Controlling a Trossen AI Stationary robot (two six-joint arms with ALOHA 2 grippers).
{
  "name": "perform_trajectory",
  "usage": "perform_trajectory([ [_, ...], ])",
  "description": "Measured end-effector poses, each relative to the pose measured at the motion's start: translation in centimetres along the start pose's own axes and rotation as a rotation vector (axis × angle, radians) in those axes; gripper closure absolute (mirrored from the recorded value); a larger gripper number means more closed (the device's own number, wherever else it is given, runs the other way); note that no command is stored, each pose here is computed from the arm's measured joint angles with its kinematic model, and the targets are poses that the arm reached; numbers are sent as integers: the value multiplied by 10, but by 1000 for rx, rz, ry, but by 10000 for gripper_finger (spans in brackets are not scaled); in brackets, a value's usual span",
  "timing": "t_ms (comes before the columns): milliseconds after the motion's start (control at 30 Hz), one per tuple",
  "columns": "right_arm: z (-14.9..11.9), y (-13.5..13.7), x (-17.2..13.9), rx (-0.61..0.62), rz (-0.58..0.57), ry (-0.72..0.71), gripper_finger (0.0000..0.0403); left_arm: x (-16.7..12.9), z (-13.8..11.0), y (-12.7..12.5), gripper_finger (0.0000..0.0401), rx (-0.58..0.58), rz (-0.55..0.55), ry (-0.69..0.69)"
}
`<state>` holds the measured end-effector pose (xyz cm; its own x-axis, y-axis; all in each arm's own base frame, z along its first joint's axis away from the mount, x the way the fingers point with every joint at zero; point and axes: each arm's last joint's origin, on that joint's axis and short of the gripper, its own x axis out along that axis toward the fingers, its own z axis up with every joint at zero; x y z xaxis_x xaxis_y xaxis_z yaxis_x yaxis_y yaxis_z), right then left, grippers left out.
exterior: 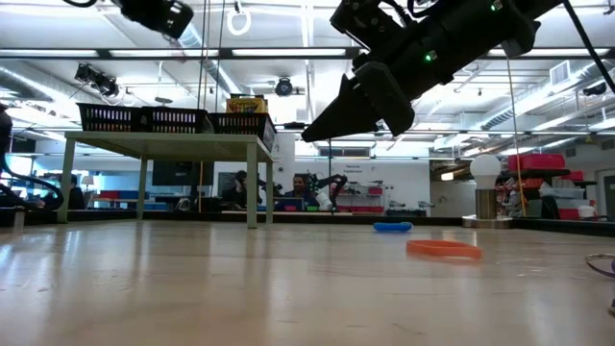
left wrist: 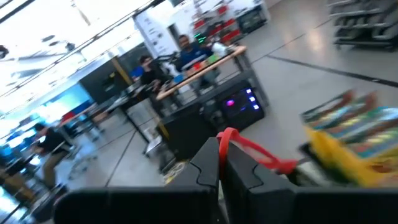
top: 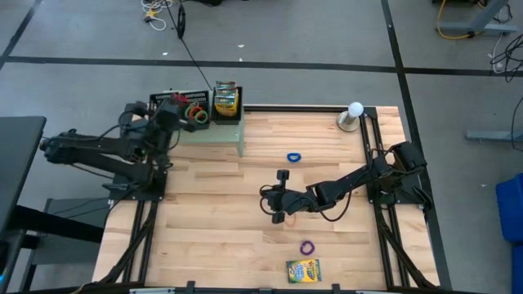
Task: Pick & Place Office Desk Supplies
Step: Put the red rubber band into the left black bin on the shelf
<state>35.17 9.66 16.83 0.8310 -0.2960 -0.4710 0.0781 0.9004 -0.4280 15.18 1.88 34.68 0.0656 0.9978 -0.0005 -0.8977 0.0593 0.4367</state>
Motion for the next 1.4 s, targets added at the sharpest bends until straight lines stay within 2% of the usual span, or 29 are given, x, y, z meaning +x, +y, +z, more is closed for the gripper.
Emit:
perform_trajectory([
  [300,0,0,0,14,1,1,378,24,-35,12,394,58,145,78],
  [367,0,0,0,14,3,0,378,29,-43,14,395,39,105,80],
  [433,0,0,0,14,6,0,378,34,-49,17,396,-18,19,87],
  [533,0,0,0,14,6,0,378,42,-54,26,397,-106,-89,156],
  [667,0,0,0,14,6,0,378,51,-59,42,397,-102,-71,296],
  [800,0,0,0,14,5,0,378,54,-63,52,397,-91,-21,370],
  [933,0,0,0,14,5,0,378,56,-67,53,395,-88,-58,418],
  [1067,0,0,0,19,6,0,378,62,-72,49,366,-43,-44,475],
  [1300,0,0,0,20,8,0,378,64,-74,45,286,70,-71,514],
  [1400,0,0,0,20,8,0,378,62,-66,53,252,51,-84,517],
])
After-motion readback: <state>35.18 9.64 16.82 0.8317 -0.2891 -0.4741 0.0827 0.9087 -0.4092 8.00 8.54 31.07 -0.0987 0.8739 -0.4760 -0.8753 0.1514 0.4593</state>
